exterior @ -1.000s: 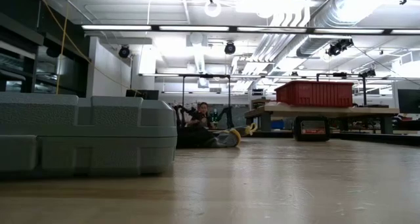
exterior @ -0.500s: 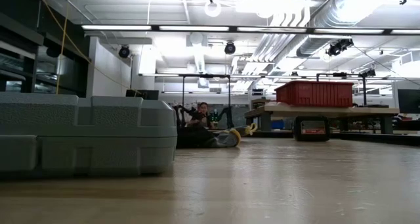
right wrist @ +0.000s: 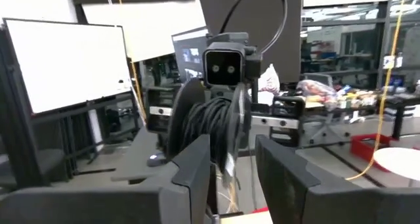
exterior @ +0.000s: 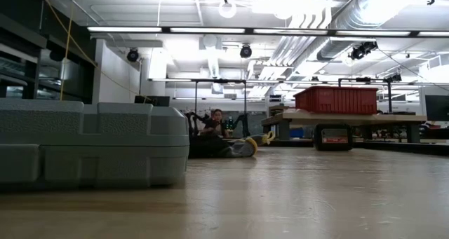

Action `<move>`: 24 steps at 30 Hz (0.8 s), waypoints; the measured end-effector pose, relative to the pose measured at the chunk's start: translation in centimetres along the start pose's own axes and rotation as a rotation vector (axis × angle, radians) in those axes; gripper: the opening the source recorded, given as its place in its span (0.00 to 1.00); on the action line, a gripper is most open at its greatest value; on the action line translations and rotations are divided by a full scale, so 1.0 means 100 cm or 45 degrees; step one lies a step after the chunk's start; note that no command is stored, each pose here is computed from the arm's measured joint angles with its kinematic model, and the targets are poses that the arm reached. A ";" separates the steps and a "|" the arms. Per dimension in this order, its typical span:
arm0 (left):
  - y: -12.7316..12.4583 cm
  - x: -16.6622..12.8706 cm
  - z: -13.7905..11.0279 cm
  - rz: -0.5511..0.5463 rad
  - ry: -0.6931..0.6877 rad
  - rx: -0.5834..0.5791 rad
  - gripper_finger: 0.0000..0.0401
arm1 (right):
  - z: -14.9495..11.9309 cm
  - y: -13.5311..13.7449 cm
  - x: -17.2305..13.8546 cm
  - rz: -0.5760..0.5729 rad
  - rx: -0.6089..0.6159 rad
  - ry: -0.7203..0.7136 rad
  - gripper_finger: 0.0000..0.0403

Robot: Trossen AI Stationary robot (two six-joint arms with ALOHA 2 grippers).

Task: Coil cords
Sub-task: Coil the black wire cable onto the black spool

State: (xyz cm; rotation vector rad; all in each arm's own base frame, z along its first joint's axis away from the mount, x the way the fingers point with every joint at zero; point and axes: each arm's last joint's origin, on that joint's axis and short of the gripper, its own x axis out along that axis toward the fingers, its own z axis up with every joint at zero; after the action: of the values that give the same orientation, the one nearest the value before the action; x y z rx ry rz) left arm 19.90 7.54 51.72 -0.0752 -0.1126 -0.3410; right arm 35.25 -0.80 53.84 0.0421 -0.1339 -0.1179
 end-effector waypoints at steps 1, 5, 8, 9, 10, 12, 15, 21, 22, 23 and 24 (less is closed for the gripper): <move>0.000 0.001 0.000 0.005 -0.001 -0.001 0.00 | 0.000 0.001 0.000 0.006 0.012 0.000 0.28; 0.001 0.001 -0.001 0.014 -0.001 -0.002 0.00 | -0.002 0.001 0.000 0.006 0.010 0.021 0.28; -0.002 0.003 -0.001 -0.001 -0.002 -0.002 0.00 | -0.005 0.001 0.003 0.007 0.008 0.029 0.28; -0.002 0.004 -0.001 -0.006 -0.005 0.000 0.00 | -0.006 0.001 0.005 0.007 0.009 0.028 0.28; -0.003 0.004 0.000 -0.012 -0.009 0.004 0.00 | -0.007 0.001 0.007 0.009 0.010 0.023 0.27; -0.004 0.006 -0.001 -0.025 -0.011 0.006 0.00 | -0.007 0.001 0.007 0.012 0.009 0.022 0.24; -0.003 0.009 -0.002 -0.035 -0.004 -0.001 0.00 | -0.009 0.002 0.010 0.012 -0.004 0.025 0.13; -0.001 0.002 -0.001 0.015 0.004 0.011 0.00 | -0.008 0.010 0.006 -0.051 -0.047 0.019 0.01; 0.000 0.000 -0.002 0.046 0.018 -0.004 0.00 | -0.008 0.010 0.005 -0.066 -0.052 0.030 0.01; 0.001 -0.002 -0.004 0.083 0.035 -0.024 0.01 | -0.008 0.010 0.004 -0.084 -0.054 0.044 0.01; 0.002 -0.004 -0.005 0.122 0.054 -0.045 0.02 | -0.009 0.010 0.003 -0.099 -0.057 0.063 0.01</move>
State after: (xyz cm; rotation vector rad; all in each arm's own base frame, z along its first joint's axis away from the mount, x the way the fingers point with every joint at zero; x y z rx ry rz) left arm 19.67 7.81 51.15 -0.1081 -0.0605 -0.2492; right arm 35.78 0.19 53.05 0.0051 -0.0803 -0.1976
